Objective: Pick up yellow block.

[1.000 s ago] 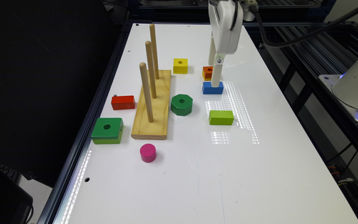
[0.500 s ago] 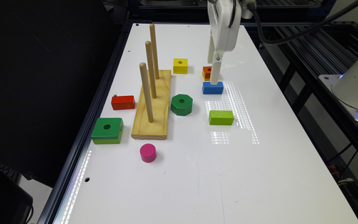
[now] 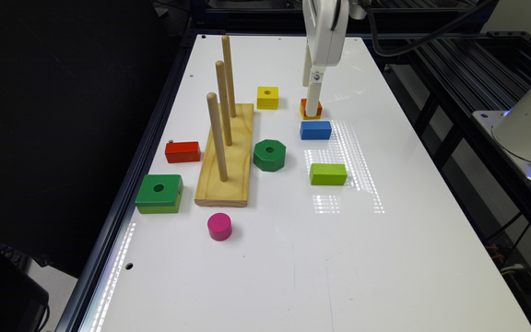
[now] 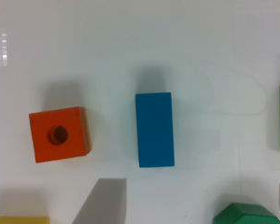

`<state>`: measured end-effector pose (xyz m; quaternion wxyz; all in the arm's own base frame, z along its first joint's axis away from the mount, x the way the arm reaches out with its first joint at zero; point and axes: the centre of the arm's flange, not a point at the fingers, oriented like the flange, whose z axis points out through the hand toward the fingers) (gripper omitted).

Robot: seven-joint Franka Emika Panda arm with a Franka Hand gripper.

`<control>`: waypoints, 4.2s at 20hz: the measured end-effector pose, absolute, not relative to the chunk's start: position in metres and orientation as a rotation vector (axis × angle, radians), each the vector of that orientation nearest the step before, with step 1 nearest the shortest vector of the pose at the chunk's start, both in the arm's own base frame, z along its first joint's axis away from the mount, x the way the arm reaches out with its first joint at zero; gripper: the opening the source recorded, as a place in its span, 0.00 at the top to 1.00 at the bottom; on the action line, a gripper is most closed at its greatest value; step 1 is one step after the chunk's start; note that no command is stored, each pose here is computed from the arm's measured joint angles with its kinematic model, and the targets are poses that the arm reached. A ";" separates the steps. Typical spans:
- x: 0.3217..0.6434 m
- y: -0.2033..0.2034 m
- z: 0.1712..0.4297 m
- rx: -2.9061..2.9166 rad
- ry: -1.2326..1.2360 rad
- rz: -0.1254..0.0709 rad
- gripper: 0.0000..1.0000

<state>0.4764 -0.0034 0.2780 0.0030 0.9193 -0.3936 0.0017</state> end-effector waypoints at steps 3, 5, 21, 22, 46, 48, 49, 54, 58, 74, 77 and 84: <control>0.478 -0.005 0.279 2.883 -1.236 0.009 0.00; 0.480 -0.009 0.280 2.884 -1.236 0.013 0.00; 0.512 -0.040 0.273 2.891 -1.240 0.026 0.00; 0.512 -0.042 0.273 2.891 -1.240 0.028 0.00; 0.534 -0.146 0.271 2.885 -1.236 0.065 0.00; 0.536 -0.145 0.270 2.887 -1.233 0.061 0.00; 0.536 -0.146 0.270 2.886 -1.235 0.060 0.00; 0.536 -0.148 0.270 2.884 -1.237 0.058 0.00; 0.536 -0.148 0.270 2.884 -1.237 0.058 0.00; 0.540 -0.150 0.243 2.884 -1.239 0.026 0.00; 0.540 -0.149 0.243 2.885 -1.238 0.027 0.00; 0.540 -0.149 0.223 2.886 -1.238 0.012 0.00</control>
